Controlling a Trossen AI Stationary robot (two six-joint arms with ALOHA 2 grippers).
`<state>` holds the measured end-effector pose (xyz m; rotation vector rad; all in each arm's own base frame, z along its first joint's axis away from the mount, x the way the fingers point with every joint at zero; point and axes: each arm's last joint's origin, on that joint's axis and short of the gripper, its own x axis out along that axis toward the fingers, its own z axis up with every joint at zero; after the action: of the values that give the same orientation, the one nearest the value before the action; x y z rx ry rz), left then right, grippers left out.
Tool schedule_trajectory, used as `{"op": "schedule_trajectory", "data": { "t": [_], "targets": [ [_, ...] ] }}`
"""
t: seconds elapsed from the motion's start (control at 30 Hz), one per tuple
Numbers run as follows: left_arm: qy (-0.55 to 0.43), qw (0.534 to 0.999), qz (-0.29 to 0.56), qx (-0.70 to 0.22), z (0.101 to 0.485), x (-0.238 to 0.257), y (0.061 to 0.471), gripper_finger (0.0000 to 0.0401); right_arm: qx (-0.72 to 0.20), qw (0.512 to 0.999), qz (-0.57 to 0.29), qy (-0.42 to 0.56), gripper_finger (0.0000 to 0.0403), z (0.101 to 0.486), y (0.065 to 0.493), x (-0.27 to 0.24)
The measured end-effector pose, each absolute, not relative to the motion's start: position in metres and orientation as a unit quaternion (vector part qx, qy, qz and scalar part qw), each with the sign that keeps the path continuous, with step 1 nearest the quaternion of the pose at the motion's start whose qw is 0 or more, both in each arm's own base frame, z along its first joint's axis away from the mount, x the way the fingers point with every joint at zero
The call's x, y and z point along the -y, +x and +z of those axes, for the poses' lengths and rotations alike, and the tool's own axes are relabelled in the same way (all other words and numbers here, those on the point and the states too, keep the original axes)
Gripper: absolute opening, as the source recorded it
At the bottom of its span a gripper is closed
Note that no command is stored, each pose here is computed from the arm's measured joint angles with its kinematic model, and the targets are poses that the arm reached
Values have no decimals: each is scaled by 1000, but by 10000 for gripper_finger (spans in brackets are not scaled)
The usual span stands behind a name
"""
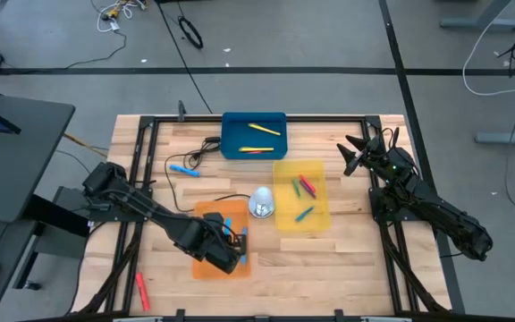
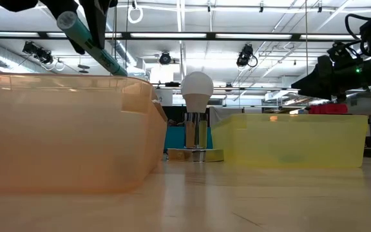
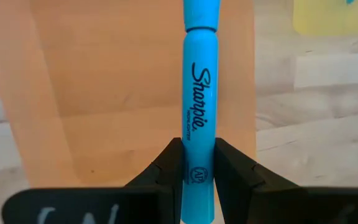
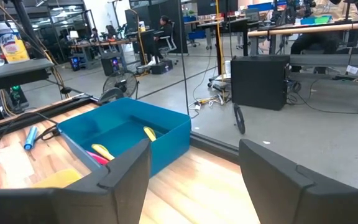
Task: Pick & Place Markers
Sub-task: Put the top blue highlighter pen into the orange bin
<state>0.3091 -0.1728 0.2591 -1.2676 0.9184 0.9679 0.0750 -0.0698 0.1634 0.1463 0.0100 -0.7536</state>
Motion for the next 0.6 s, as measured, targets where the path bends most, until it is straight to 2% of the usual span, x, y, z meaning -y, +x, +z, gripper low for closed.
{"op": "schedule_trajectory", "data": {
  "t": [0.17,0.6],
  "targets": [
    [-546,612,423,-386,259,171,310,69,-5,927,-368,71,245,163,75,70],
    [-524,598,454,-401,221,173,330,69,-5,927,-368,71,245,163,75,70]
  ]
}}
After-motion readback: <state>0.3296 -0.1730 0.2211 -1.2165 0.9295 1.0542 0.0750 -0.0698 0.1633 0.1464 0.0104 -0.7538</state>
